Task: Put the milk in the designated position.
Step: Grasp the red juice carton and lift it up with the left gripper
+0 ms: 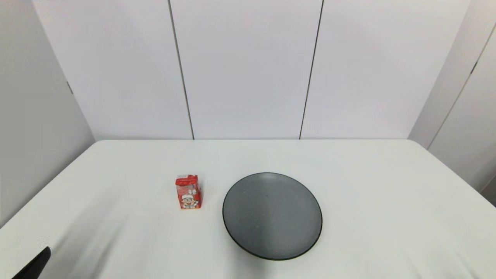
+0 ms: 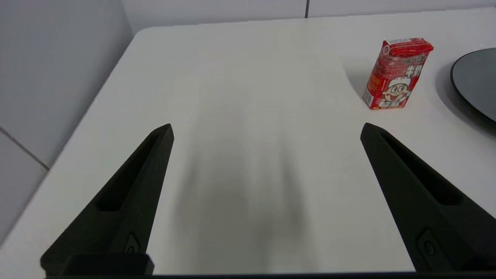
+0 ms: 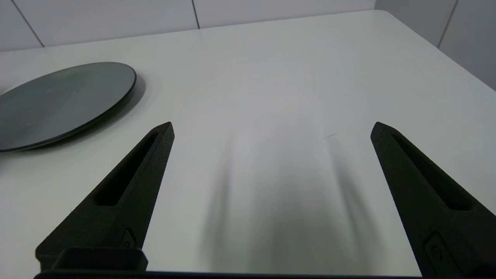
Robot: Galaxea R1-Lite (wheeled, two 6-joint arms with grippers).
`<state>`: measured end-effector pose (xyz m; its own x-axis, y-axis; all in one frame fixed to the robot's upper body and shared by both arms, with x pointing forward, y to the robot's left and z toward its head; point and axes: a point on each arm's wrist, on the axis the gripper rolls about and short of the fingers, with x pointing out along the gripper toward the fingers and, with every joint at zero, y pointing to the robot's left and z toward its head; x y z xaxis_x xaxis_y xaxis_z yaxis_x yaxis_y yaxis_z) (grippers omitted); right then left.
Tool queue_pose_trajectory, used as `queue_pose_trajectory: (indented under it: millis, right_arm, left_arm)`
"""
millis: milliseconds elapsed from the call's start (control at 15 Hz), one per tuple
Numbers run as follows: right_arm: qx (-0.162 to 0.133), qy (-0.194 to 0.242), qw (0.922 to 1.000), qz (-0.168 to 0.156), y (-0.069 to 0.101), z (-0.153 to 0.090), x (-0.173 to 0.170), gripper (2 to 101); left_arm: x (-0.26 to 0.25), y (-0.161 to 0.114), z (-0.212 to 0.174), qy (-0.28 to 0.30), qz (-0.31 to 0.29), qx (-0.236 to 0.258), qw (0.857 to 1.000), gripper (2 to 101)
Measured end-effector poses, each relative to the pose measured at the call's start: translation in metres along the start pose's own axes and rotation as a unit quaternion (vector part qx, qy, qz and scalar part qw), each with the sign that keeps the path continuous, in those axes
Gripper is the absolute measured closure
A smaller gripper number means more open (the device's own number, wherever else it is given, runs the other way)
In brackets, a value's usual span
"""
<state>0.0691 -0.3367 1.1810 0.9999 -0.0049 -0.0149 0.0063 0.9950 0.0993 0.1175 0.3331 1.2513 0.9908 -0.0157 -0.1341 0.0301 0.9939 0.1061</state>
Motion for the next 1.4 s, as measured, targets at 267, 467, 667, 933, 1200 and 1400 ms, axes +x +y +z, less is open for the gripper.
queue_pose_trajectory:
  millis: [267, 467, 667, 933, 1200, 1400]
  right_arm:
    - [0.000, 0.000, 1.0000, 0.000, 0.000, 0.000, 0.000, 1.8]
    - [0.000, 0.000, 1.0000, 0.000, 0.000, 0.000, 0.000, 1.8]
    - [0.000, 0.000, 1.0000, 0.000, 0.000, 0.000, 0.000, 1.8]
    - [0.000, 0.000, 1.0000, 0.000, 0.000, 0.000, 0.000, 1.8]
    - [0.000, 0.000, 1.0000, 0.000, 0.000, 0.000, 0.000, 1.8]
    - [0.001, 0.000, 1.0000, 0.000, 0.000, 0.000, 0.000, 1.8]
  left_arm:
    - [0.020, 0.000, 0.008, 0.047, -0.038, 0.048, 0.997, 5.3]
    - [0.036, -0.003, 0.010, 0.069, -0.123, 0.072, 0.987, 5.3]
    - [0.059, -0.005, 0.022, 0.077, -0.201, 0.086, 0.973, 5.3]
    - [0.115, -0.006, 0.047, 0.062, -0.284, 0.127, 0.948, 5.3]
    - [0.172, -0.009, 0.050, 0.052, -0.386, 0.144, 0.910, 5.3]
    - [0.201, -0.011, 0.040, 0.054, -0.431, 0.148, 0.888, 5.3]
